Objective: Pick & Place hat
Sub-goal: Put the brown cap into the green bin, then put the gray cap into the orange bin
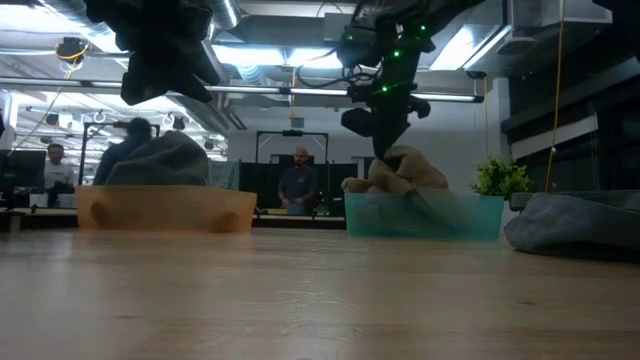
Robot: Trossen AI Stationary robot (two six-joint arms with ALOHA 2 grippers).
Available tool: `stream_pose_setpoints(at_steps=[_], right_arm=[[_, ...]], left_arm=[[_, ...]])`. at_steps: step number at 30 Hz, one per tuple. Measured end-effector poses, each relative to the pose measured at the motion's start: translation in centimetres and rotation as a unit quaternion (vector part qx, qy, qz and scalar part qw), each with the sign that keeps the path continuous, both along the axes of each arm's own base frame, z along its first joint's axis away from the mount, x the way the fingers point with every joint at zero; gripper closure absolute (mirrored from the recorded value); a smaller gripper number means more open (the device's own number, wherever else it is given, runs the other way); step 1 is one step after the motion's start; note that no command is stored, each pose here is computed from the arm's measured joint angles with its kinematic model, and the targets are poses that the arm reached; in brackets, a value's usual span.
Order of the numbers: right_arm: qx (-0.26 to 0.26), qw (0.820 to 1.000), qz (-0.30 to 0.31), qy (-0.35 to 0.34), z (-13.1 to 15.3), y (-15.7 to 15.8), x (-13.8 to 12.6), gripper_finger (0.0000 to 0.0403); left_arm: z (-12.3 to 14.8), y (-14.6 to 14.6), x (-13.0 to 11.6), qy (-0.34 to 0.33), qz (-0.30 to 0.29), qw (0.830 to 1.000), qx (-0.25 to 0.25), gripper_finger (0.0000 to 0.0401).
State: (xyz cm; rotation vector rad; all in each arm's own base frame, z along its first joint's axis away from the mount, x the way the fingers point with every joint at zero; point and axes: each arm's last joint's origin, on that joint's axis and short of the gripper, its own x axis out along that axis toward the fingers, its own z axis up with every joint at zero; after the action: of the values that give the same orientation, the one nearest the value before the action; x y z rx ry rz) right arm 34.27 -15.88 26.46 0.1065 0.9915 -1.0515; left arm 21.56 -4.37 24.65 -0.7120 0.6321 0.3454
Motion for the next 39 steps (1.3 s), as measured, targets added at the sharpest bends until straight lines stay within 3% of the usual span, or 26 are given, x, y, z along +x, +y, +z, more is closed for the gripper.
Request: stream_pose_setpoints(at_steps=[16, 21, 26, 33, 39], right_arm=[[0.093, 0.994, 0.004, -0.059, -0.2, -1.7, -0.6, 0.0269], [0.080, 0.995, 0.023, -0.047, 0.0, -2.6, -0.9, 0.0236], [0.060, 0.995, 0.054, -0.053, 2.6, -2.7, -0.5, 0.0220], [0.026, 0.979, 0.182, -0.093, 8.5, 1.6, -0.9, 0.0218], [0.024, 0.963, 0.253, -0.086, 9.9, 6.8, -3.5, 0.0218]], left_arm=[[0.0, 0.0, 0.0, 0.000, 0.000, 1.000, 0.000, 0.0290], [0.0, 0.0, 0.0, 0.000, 0.000, 1.000, 0.000, 0.0290], [0.0, 0.0, 0.0, 0.000, 0.000, 1.000, 0.000, 0.0290], [0.0, 0.0, 0.0, 0.000, 0.000, 1.000, 0.000, 0.0290], [0.0, 0.0, 0.0, 0.000, 0.000, 1.000, 0.000, 0.0290]])
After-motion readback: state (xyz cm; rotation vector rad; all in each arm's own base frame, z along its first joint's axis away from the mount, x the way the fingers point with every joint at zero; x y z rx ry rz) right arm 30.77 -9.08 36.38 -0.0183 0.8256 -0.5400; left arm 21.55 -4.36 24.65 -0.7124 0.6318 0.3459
